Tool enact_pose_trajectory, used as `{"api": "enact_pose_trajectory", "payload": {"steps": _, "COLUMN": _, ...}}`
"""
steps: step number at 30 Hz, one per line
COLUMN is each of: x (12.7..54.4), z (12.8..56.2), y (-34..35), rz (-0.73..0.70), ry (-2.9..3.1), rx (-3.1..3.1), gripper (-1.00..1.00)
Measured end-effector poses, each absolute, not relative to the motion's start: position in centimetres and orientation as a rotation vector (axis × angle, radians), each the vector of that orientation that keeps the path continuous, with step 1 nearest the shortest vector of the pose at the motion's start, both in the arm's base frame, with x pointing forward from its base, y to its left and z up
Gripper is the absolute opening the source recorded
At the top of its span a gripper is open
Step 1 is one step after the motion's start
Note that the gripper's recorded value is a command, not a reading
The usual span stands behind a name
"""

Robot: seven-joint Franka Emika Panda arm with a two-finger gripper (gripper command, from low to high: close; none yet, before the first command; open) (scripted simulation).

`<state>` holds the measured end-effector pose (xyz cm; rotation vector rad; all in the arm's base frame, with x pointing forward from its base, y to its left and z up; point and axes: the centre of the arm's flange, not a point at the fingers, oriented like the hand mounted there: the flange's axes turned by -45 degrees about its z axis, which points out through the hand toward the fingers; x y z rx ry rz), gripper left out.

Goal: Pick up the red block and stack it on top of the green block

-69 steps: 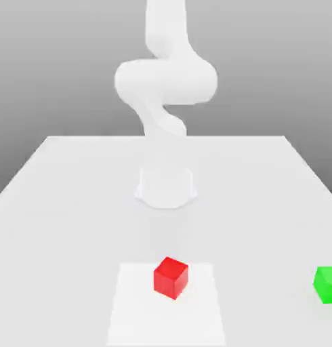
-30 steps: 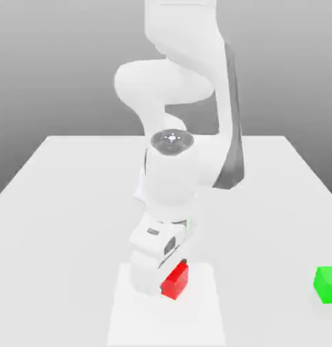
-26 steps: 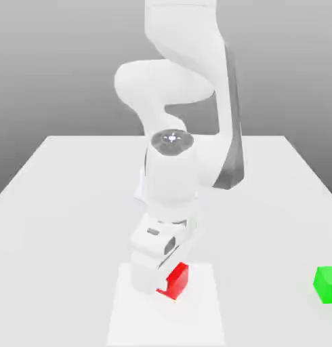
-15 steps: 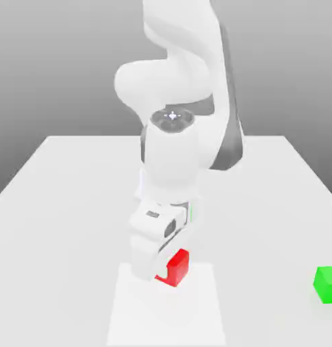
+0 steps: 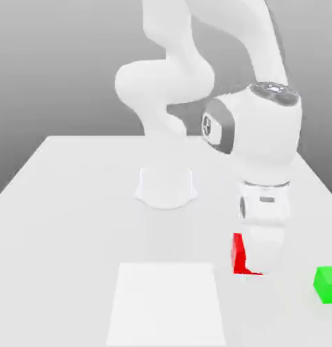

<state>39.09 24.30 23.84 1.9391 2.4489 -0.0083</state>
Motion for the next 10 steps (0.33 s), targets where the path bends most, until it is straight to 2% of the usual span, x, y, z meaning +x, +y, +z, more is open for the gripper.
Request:
{"api": "enact_pose_trajectory", "payload": {"steps": 3, "x": 37.8, "z": 23.3, "y": 31.3, "rz": -0.004, "ry": 2.660, "rx": 1.663, "gripper": -1.00}}
{"api": "enact_pose_trajectory", "payload": {"steps": 6, "x": 37.5, "z": 19.7, "y": 32.9, "rz": -0.002, "ry": 2.704, "rx": 1.598, "gripper": -1.00}}
{"api": "enact_pose_trajectory", "payload": {"steps": 7, "x": 37.4, "z": 18.7, "y": 33.0, "rz": -0.003, "ry": 2.707, "rx": 1.595, "gripper": 1.00}}
{"api": "enact_pose_trajectory", "payload": {"steps": 10, "x": 37.4, "z": 18.7, "y": 33.0, "rz": -0.003, "ry": 2.707, "rx": 1.595, "gripper": 1.00}}
